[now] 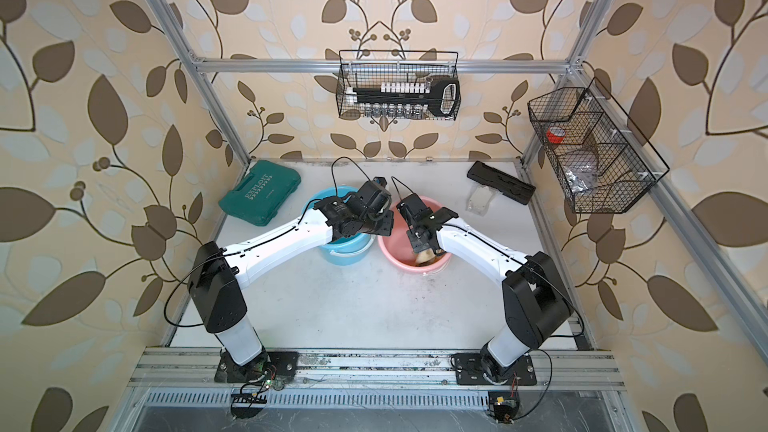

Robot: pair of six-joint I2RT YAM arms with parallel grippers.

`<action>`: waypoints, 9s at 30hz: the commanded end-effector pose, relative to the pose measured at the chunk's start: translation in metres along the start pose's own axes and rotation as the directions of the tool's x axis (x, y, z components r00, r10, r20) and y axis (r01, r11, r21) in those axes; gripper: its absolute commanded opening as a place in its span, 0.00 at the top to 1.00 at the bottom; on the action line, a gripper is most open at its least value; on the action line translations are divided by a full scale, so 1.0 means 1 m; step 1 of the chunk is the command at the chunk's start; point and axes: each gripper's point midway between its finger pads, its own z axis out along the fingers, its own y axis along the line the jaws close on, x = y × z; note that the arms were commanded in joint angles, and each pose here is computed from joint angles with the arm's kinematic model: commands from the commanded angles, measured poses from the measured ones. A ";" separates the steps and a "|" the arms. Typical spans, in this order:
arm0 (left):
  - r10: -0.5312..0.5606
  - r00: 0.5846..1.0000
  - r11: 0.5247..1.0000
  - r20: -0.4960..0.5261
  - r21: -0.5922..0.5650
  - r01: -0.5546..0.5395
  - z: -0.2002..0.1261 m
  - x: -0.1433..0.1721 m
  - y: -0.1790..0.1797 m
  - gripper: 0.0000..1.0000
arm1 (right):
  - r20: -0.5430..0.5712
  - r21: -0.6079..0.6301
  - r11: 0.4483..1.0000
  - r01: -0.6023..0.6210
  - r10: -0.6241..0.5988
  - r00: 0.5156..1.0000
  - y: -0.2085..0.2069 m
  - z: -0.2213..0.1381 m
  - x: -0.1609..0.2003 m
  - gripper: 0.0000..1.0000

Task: Wipe the inside of the bucket with a cloth
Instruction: Wipe the dirt from the inside of the bucket.

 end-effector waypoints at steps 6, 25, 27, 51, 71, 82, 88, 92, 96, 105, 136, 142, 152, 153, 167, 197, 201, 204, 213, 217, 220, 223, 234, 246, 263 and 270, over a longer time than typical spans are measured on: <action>0.016 1.000 0.992 0.022 0.125 -0.018 -0.003 -0.008 -0.038 1.00 | -0.093 -0.008 0.994 -0.108 0.107 0.990 -0.010 0.038 0.002 1.00; 0.007 0.999 0.995 -0.040 0.102 -0.003 0.023 0.033 -0.041 1.00 | -0.303 -0.245 0.939 -0.242 0.163 0.939 0.057 0.100 0.012 1.00; 0.005 0.999 0.995 -0.037 0.099 -0.001 0.023 0.032 -0.041 1.00 | -0.318 -0.370 0.891 -0.263 0.144 0.937 0.080 0.096 0.013 1.00; 0.037 0.999 0.999 0.001 0.011 -0.037 0.015 0.014 -0.032 1.00 | -0.021 -0.361 0.919 -0.157 0.160 0.987 0.017 -0.003 -0.004 1.00; 0.025 0.999 0.999 -0.024 0.041 -0.024 0.009 0.020 -0.034 1.00 | -0.095 0.226 0.966 -0.125 0.150 0.984 -0.053 0.043 0.011 1.00; 0.013 0.999 0.999 -0.053 0.031 -0.011 0.017 0.033 -0.029 1.00 | -0.265 0.018 0.965 -0.261 0.256 0.930 -0.001 0.107 0.025 1.00; -0.008 0.997 1.000 -0.081 0.016 0.009 0.027 0.041 -0.027 1.00 | -0.206 -0.178 0.916 -0.359 0.322 0.924 0.031 0.106 0.001 1.00; -0.020 0.995 1.000 -0.097 0.018 0.022 0.030 0.044 -0.028 1.00 | -0.183 -0.284 0.861 -0.421 0.383 0.906 0.040 0.102 -0.013 1.00; -0.040 0.994 0.999 -0.106 0.009 0.041 0.032 0.047 -0.026 1.00 | -0.134 -0.362 0.813 -0.456 0.438 0.889 0.042 0.089 -0.027 1.00; -0.081 0.987 0.996 -0.142 0.025 0.086 0.040 0.056 -0.029 1.00 | -0.059 -0.368 0.793 -0.485 0.500 0.864 0.031 0.076 -0.041 1.00; -0.014 0.999 0.992 -0.046 -0.127 0.008 0.037 0.035 -0.004 1.00 | -0.113 0.072 0.984 -0.165 0.173 0.978 -0.024 0.043 0.001 1.00; -0.011 0.999 0.990 -0.046 -0.139 0.005 0.036 0.039 0.001 1.00 | -0.077 0.200 0.969 -0.147 0.165 0.983 -0.043 0.035 -0.013 1.00; -0.009 0.999 0.996 -0.034 -0.094 0.005 0.032 0.038 -0.005 1.00 | -0.229 0.069 0.981 -0.183 0.194 0.954 -0.001 0.071 0.013 1.00; -0.008 0.999 0.997 -0.034 -0.082 0.005 0.032 0.038 -0.007 1.00 | -0.251 0.036 0.980 -0.196 0.199 0.947 0.007 0.075 0.018 1.00; -0.018 0.999 0.998 -0.036 -0.067 0.015 0.034 0.037 -0.011 1.00 | -0.284 -0.611 0.670 -0.422 0.313 0.906 0.119 0.037 -0.030 1.00; -0.022 1.000 0.993 -0.021 -0.115 0.019 0.041 0.030 -0.004 1.00 | -0.260 -0.669 0.695 -0.262 0.112 0.959 0.108 -0.044 0.018 1.00; -0.025 1.000 0.993 -0.010 -0.119 0.023 0.040 0.025 -0.006 1.00 | -0.277 -0.598 0.767 -0.232 0.075 0.958 0.093 -0.040 0.034 1.00; -0.031 1.000 0.992 -0.002 -0.122 0.030 0.039 0.020 -0.005 1.00 | -0.298 -0.544 0.812 -0.212 0.049 0.953 0.081 -0.040 0.043 1.00; -0.038 0.999 0.987 0.016 -0.158 0.040 0.036 0.013 0.002 1.00 | -0.260 -0.302 0.942 -0.145 0.065 0.963 0.026 -0.051 0.037 1.00; -0.046 0.999 0.983 0.024 -0.175 0.050 0.033 0.012 0.007 1.00 | -0.257 -0.194 0.974 -0.120 0.068 0.964 0.004 -0.054 0.036 1.00; -0.054 0.998 0.982 0.028 -0.178 0.058 0.032 0.012 0.010 1.00 | -0.242 -0.130 0.986 -0.107 0.073 0.967 -0.010 -0.057 0.034 1.00; -0.061 0.998 0.983 0.024 -0.174 0.064 0.033 0.012 0.010 1.00 | -0.205 -0.074 0.992 -0.107 0.089 0.975 -0.022 -0.063 0.027 1.00; -0.061 0.998 0.986 0.024 -0.156 0.064 0.034 0.012 0.007 1.00 | -0.227 0.044 0.999 -0.030 0.039 0.973 -0.036 -0.059 0.019 1.00; -0.075 0.997 0.985 0.033 -0.153 0.079 0.033 0.008 0.009 1.00 | -0.371 -0.330 0.939 -0.101 -0.031 0.928 0.048 -0.053 0.061 1.00; -0.094 0.995 0.986 0.026 -0.136 0.097 0.034 0.013 0.009 1.00 | -0.279 -0.712 0.572 -0.406 0.301 0.912 0.121 -0.080 -0.033 1.00; -0.092 0.995 0.983 0.044 -0.153 0.098 0.034 0.008 0.011 1.00 | -0.328 -0.727 0.555 -0.405 0.237 0.914 0.125 -0.086 -0.011 1.00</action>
